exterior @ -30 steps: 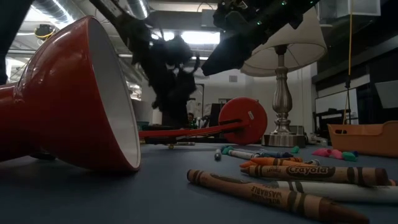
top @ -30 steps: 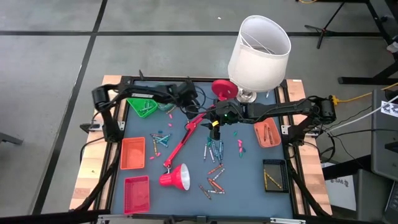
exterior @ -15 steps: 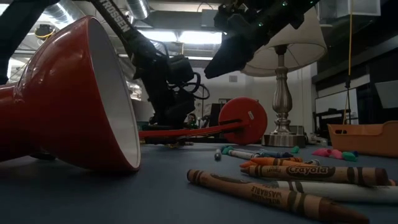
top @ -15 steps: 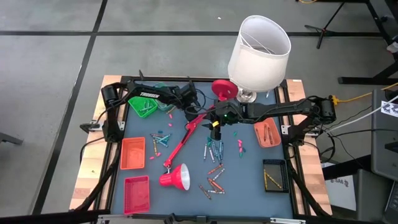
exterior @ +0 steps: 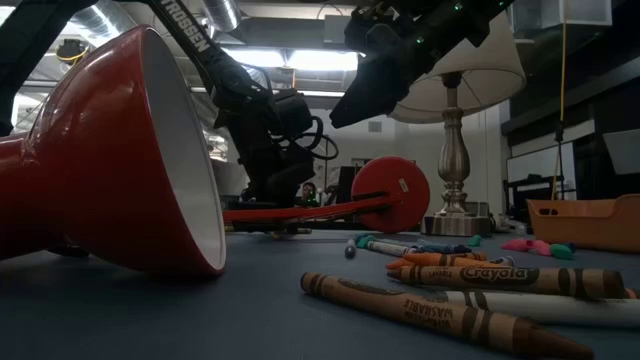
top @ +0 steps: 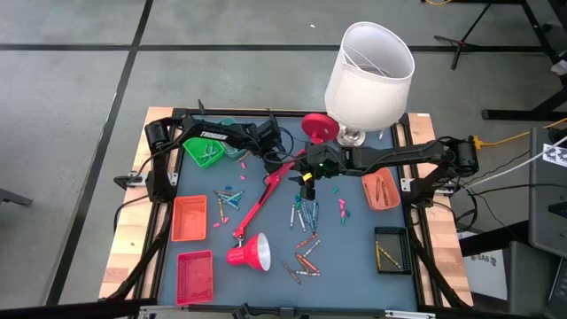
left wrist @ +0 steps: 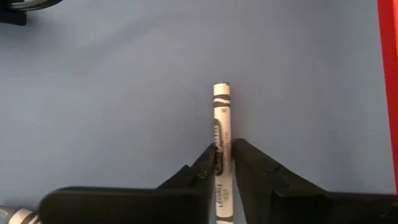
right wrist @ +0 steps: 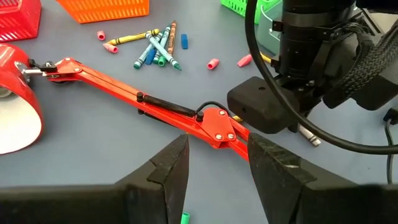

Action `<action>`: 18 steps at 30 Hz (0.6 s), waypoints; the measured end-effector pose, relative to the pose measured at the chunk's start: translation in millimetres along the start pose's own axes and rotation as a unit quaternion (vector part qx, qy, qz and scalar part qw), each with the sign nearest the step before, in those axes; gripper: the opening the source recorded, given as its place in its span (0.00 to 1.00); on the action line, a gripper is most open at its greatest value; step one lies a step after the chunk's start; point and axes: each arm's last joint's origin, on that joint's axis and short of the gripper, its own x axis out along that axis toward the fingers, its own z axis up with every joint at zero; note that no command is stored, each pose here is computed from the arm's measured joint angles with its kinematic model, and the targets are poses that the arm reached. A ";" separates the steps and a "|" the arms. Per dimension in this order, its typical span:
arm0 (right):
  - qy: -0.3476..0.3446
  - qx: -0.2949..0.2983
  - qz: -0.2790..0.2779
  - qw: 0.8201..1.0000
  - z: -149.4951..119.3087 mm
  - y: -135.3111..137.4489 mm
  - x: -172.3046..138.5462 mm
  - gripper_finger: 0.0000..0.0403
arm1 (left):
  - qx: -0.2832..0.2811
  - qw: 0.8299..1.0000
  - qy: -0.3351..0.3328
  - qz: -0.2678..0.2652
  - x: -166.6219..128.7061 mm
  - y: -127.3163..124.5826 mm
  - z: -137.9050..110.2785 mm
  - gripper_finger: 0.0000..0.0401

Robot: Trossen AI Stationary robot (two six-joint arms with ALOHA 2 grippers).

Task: Sort crayons
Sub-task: Put the gray crayon into the blue bin

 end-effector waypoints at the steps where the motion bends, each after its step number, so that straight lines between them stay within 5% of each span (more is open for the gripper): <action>1: 0.000 0.000 0.000 1.000 0.0 0.0 0.0 0.41 | 0.000 1.000 0.000 0.000 0.0 0.0 0.1 0.10; 7: 0.000 0.001 0.000 1.000 0.0 0.0 0.0 0.41 | 0.000 1.000 -0.008 0.002 0.0 0.1 1.5 0.02; 18: 0.000 0.002 0.000 1.000 0.0 0.0 0.0 0.41 | -0.016 0.999 -0.037 0.014 -26.0 12.8 10.0 0.02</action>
